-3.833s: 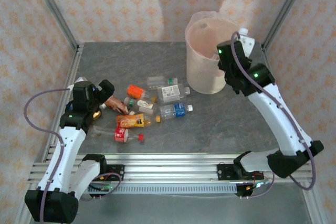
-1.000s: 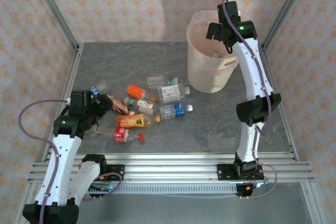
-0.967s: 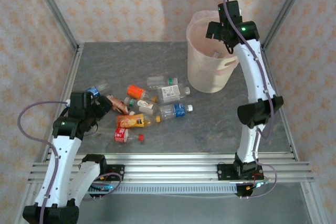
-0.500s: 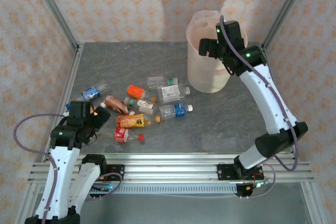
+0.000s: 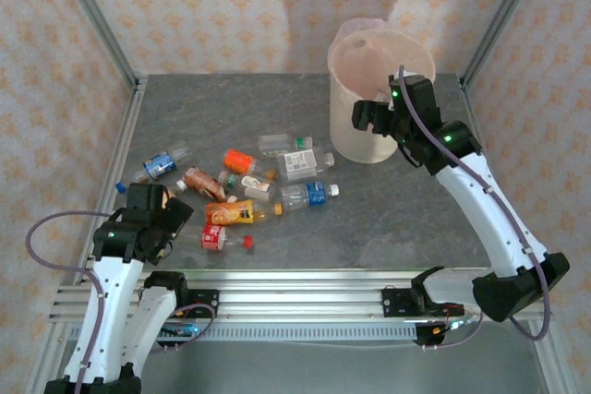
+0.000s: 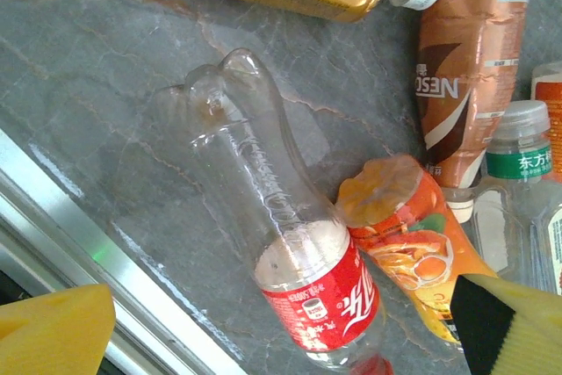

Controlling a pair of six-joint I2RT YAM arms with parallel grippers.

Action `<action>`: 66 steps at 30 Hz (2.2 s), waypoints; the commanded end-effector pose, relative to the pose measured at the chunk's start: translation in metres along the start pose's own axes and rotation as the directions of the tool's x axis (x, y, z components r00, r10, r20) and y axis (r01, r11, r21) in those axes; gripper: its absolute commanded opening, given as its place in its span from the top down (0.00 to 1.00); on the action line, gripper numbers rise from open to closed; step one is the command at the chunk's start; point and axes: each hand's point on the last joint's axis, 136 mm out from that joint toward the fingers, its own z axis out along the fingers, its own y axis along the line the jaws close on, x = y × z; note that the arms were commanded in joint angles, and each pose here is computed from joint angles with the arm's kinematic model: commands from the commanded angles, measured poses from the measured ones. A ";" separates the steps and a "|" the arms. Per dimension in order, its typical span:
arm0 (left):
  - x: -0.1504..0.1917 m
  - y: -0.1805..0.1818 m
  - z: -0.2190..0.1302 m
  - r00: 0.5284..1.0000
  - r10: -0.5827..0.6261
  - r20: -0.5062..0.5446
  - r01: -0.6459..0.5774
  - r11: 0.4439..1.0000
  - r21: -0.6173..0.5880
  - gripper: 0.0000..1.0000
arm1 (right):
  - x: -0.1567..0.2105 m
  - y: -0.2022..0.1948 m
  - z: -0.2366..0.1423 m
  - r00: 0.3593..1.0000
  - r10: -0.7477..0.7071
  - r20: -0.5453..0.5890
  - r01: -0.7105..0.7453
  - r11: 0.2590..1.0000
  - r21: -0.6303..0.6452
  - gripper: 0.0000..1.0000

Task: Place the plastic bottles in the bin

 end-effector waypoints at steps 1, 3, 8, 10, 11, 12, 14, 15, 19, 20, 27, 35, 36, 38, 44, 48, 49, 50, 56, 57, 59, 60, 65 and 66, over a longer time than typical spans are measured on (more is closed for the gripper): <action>0.002 0.016 0.003 0.999 -0.035 -0.003 0.035 0.996 -0.082 0.00 | 0.006 0.005 -0.005 1.000 0.024 0.006 -0.024 0.999 -0.036 0.01; 0.003 0.016 0.005 0.999 -0.032 -0.016 0.031 0.995 -0.092 0.00 | 0.012 0.003 -0.006 0.999 0.034 0.000 -0.034 0.999 -0.035 0.01; 0.005 0.019 0.008 0.999 -0.039 -0.028 0.035 0.992 -0.120 0.00 | 0.025 0.004 -0.002 0.998 0.062 -0.022 -0.063 0.997 -0.051 0.01; 0.007 0.021 0.009 0.998 -0.047 -0.035 0.043 0.991 -0.129 0.00 | 0.029 0.005 0.000 0.998 0.063 -0.029 -0.065 0.997 -0.050 0.01; 0.008 0.022 0.010 0.998 -0.053 -0.039 0.047 0.990 -0.135 0.00 | 0.031 0.004 0.002 0.998 0.063 -0.032 -0.064 0.997 -0.046 0.01; 0.009 0.022 0.012 0.997 -0.061 -0.045 0.054 0.989 -0.139 0.00 | 0.032 0.004 0.002 0.997 0.065 -0.035 -0.067 0.997 -0.042 0.01; 0.014 0.022 0.018 0.995 -0.075 -0.066 0.066 0.988 -0.137 0.00 | 0.036 0.003 0.005 0.997 0.069 -0.042 -0.070 0.997 -0.038 0.01; 0.016 0.021 0.022 0.993 -0.087 -0.077 0.075 0.988 -0.136 0.00 | 0.038 0.003 0.006 0.996 0.071 -0.048 -0.072 0.997 -0.038 0.01; 0.024 0.013 0.043 0.985 -0.117 -0.124 0.102 0.987 -0.120 0.00 | 0.045 0.005 0.010 0.995 0.078 -0.066 -0.081 0.995 -0.049 0.01; 0.024 0.009 0.047 0.984 -0.119 -0.130 0.105 0.988 -0.111 0.00 | 0.046 0.005 0.011 0.994 0.079 -0.070 -0.082 0.995 -0.048 0.01; 0.015 -0.005 0.070 0.986 -0.098 -0.139 0.076 0.985 -0.152 0.07 | 0.053 0.004 0.013 0.993 0.081 -0.087 -0.085 0.995 -0.044 0.01; 0.010 -0.009 0.090 0.985 -0.106 -0.133 0.079 0.977 -0.196 0.12 | 0.058 0.002 0.015 0.991 0.087 -0.100 -0.091 0.995 -0.032 0.01; 0.010 -0.008 0.093 0.985 -0.109 -0.136 0.080 0.976 -0.205 0.12 | 0.059 0.002 0.016 0.991 0.088 -0.102 -0.091 0.995 -0.031 0.01; 0.012 -0.005 0.097 0.983 -0.118 -0.141 0.085 0.971 -0.222 0.14 | 0.060 0.001 0.016 0.991 0.088 -0.103 -0.091 0.995 -0.030 0.01; 0.019 0.008 0.108 0.977 -0.164 -0.140 0.126 0.961 -0.246 0.16 | 0.059 0.002 0.016 0.990 0.095 -0.102 -0.098 0.995 -0.033 0.01; 0.020 0.015 0.114 0.974 -0.187 -0.129 0.150 0.955 -0.255 0.16 | 0.059 0.003 0.016 0.990 0.096 -0.102 -0.100 0.994 -0.038 0.01; 0.020 0.018 0.115 0.973 -0.192 -0.128 0.154 0.953 -0.260 0.17 | 0.058 0.004 0.016 0.990 0.095 -0.101 -0.099 0.994 -0.039 0.01; 0.021 0.019 0.116 0.972 -0.198 -0.129 0.159 0.951 -0.264 0.17 | 0.058 0.004 0.016 0.990 0.096 -0.101 -0.100 0.994 -0.039 0.01; 0.023 0.025 0.121 0.969 -0.213 -0.126 0.173 0.946 -0.275 0.25 | 0.060 0.003 0.016 0.989 0.097 -0.107 -0.102 0.994 -0.035 0.01; 0.023 0.026 0.121 0.969 -0.214 -0.126 0.173 0.946 -0.275 0.27 | 0.062 0.003 0.017 0.989 0.099 -0.111 -0.103 0.994 -0.034 0.01; 0.023 0.025 0.120 0.968 -0.217 -0.128 0.176 0.946 -0.273 0.31 | 0.062 0.003 0.016 0.989 0.098 -0.113 -0.102 0.994 -0.037 0.01; 0.023 0.025 0.119 0.967 -0.219 -0.128 0.178 0.946 -0.272 0.33 | 0.062 0.004 0.016 0.989 0.098 -0.114 -0.103 0.994 -0.038 0.01; 0.018 0.017 0.107 0.967 -0.225 -0.115 0.194 0.952 -0.236 0.44 | 0.063 0.006 0.011 0.990 0.087 -0.108 -0.093 0.994 -0.053 0.01; 0.016 0.015 0.103 0.967 -0.228 -0.109 0.199 0.954 -0.225 0.46 | 0.063 0.007 0.008 0.991 0.083 -0.104 -0.090 0.994 -0.061 0.01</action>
